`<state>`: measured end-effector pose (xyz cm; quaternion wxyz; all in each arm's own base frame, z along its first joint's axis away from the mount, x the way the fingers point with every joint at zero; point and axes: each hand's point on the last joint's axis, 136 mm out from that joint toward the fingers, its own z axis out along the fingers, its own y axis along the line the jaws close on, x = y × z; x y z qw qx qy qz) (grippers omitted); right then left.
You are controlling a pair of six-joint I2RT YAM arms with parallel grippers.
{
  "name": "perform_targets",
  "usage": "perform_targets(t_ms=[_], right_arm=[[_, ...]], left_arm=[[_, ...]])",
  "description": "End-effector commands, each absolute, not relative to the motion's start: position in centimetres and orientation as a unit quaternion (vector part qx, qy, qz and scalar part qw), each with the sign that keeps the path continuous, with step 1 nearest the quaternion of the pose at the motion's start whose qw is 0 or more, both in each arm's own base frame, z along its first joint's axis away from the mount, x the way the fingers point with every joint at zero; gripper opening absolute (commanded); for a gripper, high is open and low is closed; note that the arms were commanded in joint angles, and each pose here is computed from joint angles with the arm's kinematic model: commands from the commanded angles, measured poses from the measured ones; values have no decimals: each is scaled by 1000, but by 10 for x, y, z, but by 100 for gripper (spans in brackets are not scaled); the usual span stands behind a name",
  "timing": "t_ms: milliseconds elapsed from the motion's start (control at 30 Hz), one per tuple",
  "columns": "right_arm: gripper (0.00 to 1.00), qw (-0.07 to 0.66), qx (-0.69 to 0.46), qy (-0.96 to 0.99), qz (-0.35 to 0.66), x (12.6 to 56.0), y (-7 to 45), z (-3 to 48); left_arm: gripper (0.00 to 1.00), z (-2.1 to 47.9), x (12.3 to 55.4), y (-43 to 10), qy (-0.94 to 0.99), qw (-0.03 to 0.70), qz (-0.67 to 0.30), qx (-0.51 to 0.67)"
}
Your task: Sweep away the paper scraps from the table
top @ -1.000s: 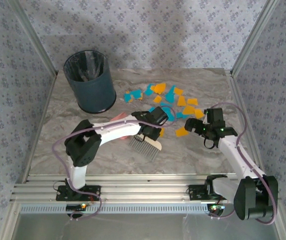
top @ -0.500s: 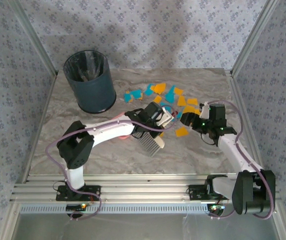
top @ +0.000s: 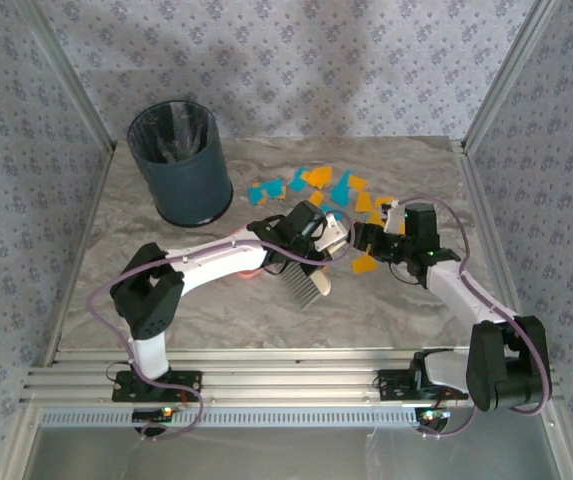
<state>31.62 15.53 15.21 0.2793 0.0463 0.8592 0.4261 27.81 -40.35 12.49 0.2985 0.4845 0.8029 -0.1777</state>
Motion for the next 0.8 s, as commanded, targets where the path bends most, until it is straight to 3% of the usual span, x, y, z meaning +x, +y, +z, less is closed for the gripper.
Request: perform_targets(t_ms=[0, 767], right_arm=[[55, 282, 35, 850, 443, 321, 164, 164], [53, 258, 16, 849, 460, 325, 193, 153]], left_arm=[[19, 158, 276, -412, 776, 334, -202, 496], [19, 172, 272, -421, 763, 343, -230, 498]])
